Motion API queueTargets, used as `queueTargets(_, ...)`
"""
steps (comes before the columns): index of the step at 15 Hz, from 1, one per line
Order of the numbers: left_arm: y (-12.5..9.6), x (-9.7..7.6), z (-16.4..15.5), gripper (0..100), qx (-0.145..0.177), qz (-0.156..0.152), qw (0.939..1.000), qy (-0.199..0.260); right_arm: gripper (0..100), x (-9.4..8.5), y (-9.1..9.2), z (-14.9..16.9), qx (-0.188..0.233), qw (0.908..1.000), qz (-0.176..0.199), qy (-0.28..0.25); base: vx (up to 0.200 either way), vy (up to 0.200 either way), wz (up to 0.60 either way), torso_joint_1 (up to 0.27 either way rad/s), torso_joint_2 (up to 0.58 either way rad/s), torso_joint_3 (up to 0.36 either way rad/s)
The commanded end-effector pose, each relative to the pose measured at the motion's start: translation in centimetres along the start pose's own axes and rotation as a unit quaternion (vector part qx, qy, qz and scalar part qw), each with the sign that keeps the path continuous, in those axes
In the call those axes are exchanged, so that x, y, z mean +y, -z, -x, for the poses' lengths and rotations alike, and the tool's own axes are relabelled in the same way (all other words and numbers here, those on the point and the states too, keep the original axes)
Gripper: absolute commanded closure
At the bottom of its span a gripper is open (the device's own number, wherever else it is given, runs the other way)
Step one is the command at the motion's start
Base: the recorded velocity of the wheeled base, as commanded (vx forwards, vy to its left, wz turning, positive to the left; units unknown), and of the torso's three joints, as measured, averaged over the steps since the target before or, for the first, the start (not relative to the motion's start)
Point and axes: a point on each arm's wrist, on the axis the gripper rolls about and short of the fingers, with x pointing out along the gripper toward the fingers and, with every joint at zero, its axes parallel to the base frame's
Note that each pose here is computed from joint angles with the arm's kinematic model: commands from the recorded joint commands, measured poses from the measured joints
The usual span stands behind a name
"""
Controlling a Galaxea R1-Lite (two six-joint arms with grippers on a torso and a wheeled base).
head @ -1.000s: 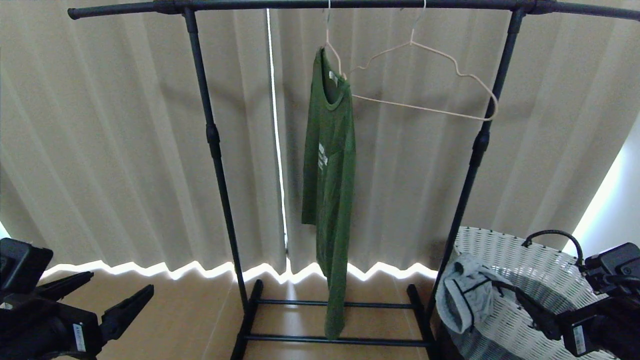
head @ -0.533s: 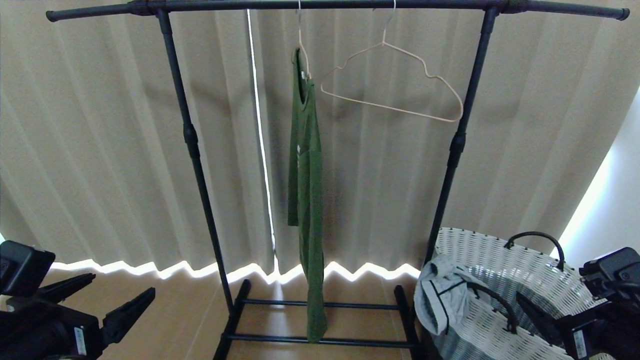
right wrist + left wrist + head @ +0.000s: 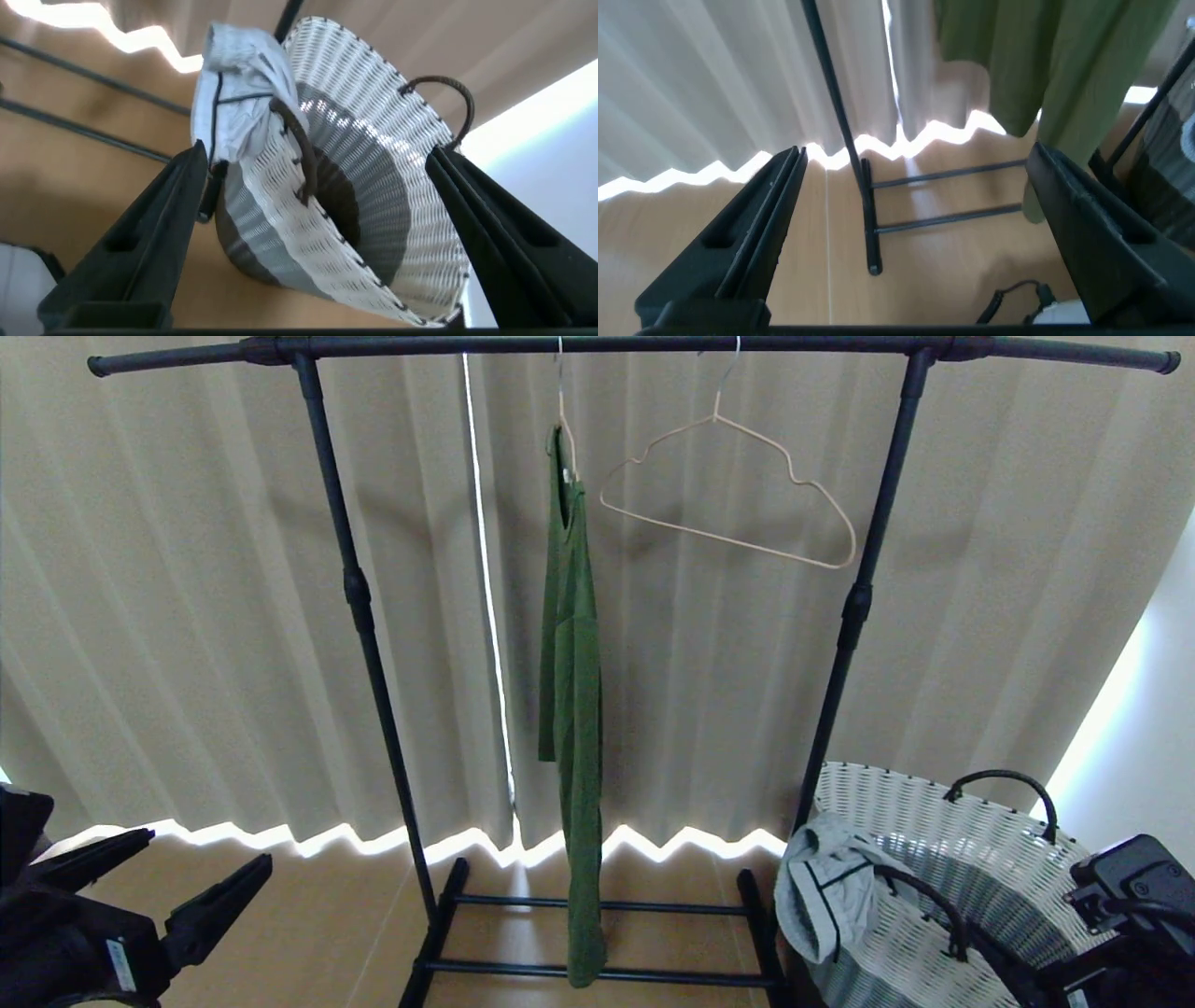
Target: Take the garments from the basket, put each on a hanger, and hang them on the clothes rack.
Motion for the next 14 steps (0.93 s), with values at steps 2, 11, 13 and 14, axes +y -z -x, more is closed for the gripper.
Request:
queueTargets(2, -0.3, 0.1, 0.3, 0, -0.013, 0.001, 0.9999, -0.003, 0, 0.6, 0.2, -1.3, 0.034, 0.9988, 0.034, -0.011, 0.0, 0.0, 0.0, 0.0, 0.0, 0.0)
queueTargets(11, -0.1, -0.1, 0.4, 0, -0.009, -0.002, 1.0, 0.003, 0, 0.9, -0.3, -2.2, 0.042, 0.9982, 0.038, -0.019, 0.089, 0.0, 0.0, 0.0, 0.0, 0.001)
queueTargets(13, 0.0, -0.1, 0.3, 0, -0.006, -0.002, 1.0, 0.003, 0, 0.9, -0.3, -2.3, 0.042, 0.9982, 0.038, -0.019, 0.2, 0.0, 0.0, 0.0, 0.0, 0.0)
queueTargets(14, 0.0, -0.1, 0.3, 0, -0.005, -0.002, 1.0, 0.003, 0, 0.9, -0.3, -2.3, 0.043, 0.9981, 0.039, -0.02, 0.2, 0.0, 0.0, 0.012, -0.01, 0.002)
